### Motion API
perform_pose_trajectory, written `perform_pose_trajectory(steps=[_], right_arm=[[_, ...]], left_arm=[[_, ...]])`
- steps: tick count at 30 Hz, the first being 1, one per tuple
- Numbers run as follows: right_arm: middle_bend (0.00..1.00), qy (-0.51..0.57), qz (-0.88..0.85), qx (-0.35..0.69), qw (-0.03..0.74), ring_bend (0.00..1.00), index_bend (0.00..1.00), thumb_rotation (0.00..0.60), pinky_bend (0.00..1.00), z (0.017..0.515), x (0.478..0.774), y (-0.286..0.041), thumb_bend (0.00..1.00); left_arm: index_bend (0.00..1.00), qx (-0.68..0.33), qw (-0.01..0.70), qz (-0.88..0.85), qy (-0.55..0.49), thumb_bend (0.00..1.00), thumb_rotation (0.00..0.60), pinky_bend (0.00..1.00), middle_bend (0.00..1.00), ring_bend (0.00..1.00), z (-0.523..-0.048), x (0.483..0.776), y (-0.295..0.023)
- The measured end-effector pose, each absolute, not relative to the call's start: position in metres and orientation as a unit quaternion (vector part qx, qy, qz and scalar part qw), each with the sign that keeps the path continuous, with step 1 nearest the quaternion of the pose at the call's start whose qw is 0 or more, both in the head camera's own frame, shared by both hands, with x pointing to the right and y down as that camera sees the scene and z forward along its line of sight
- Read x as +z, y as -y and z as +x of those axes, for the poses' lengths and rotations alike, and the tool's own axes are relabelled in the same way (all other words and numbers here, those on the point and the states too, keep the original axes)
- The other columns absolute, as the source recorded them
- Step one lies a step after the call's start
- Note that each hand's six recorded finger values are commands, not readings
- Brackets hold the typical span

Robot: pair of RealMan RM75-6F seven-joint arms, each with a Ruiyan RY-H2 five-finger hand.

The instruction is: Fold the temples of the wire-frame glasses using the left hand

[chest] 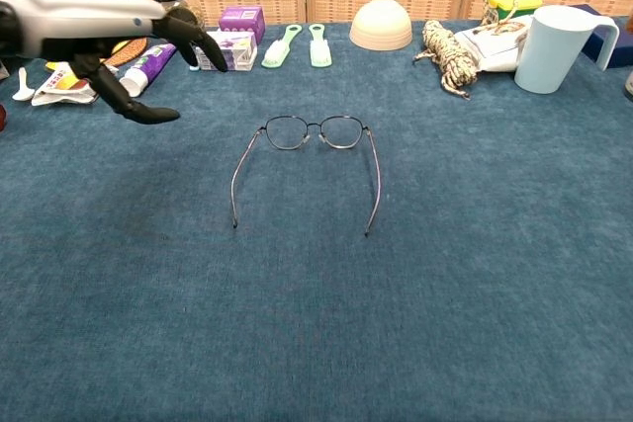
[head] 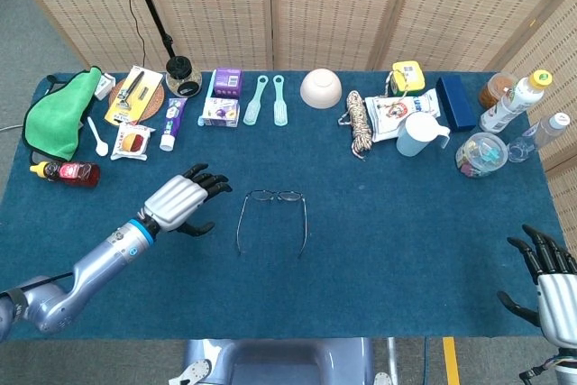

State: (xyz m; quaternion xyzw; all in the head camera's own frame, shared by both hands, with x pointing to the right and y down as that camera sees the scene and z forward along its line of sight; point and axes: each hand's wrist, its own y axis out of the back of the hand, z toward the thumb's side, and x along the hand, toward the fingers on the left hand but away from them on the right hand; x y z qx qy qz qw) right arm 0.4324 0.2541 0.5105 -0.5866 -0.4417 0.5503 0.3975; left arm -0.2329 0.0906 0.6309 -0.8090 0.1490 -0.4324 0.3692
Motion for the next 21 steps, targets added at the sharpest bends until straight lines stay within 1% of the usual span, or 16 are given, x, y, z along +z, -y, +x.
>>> perform_pose_trajectory(steps=[14, 21], right_arm=[[0.12, 0.447, -0.576, 0.557, 0.398, 0.15, 0.22, 0.6, 0.22, 0.439, 0.507, -0.255, 0.0], [0.12, 0.451, -0.571, 0.56, 0.396, 0.15, 0.22, 0.6, 0.22, 0.444, 0.504, -0.257, 0.0]], left_arm=[[0.22, -0.47, 0.342, -0.801, -0.144, 0.32, 0.484, 0.05, 0.17, 0.18, -0.195, 0.67, -0.078], [0.22, -0.48, 0.341, -0.797, -0.137, 0.32, 0.484, 0.05, 0.17, 0.18, -0.18, 0.68, -0.08]])
